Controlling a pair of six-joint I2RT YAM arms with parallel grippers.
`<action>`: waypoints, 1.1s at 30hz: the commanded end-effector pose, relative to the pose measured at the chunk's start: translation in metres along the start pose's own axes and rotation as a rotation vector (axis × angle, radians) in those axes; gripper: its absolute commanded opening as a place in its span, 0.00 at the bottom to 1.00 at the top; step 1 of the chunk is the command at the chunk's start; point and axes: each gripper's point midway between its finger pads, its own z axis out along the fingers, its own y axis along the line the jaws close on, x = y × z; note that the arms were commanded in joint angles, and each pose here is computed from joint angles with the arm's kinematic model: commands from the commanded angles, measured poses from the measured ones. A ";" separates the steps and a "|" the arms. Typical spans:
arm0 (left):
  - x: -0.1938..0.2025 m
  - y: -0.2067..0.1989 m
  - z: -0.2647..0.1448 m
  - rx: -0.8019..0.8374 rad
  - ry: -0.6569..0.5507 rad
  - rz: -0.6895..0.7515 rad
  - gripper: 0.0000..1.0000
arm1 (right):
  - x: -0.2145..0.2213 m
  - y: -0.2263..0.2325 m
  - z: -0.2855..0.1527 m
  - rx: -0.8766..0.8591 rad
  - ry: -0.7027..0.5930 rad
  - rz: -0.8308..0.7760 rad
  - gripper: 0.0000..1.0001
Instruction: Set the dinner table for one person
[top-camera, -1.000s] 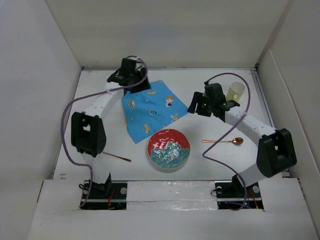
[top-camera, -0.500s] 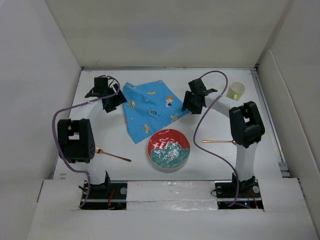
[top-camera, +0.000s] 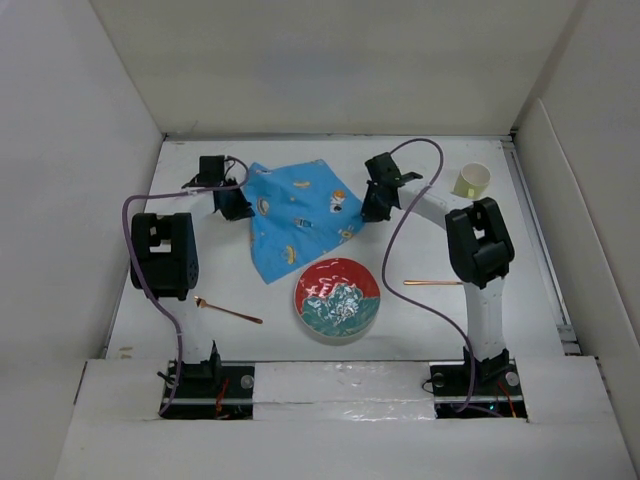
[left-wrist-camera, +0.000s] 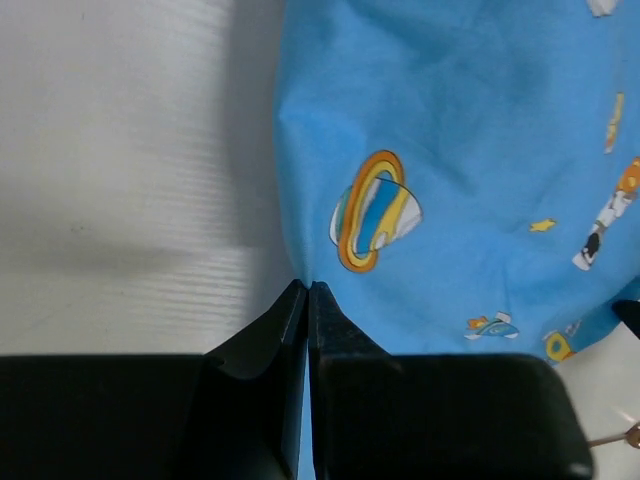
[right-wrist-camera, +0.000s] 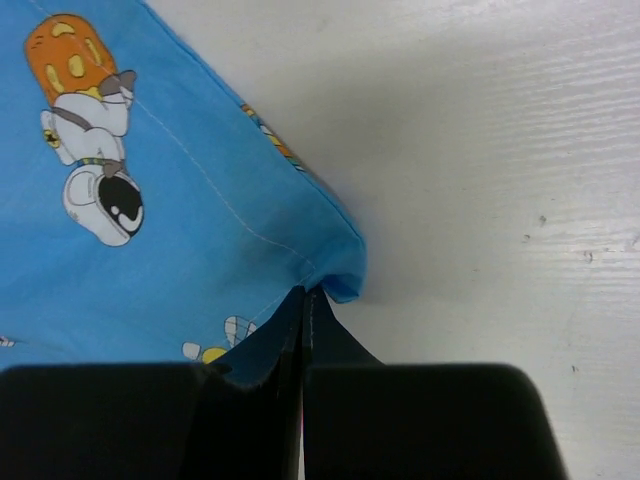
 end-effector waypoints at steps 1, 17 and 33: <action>-0.050 -0.048 -0.037 0.131 -0.151 0.047 0.00 | -0.049 0.057 -0.031 -0.176 -0.150 -0.019 0.00; -0.118 -0.148 -0.324 0.327 -0.668 0.119 0.48 | -0.186 0.160 -0.301 -0.657 -0.544 -0.128 0.00; -0.023 -0.041 -0.177 -0.039 -0.337 0.162 0.59 | -0.245 -0.025 -0.116 -0.166 -0.444 0.089 0.59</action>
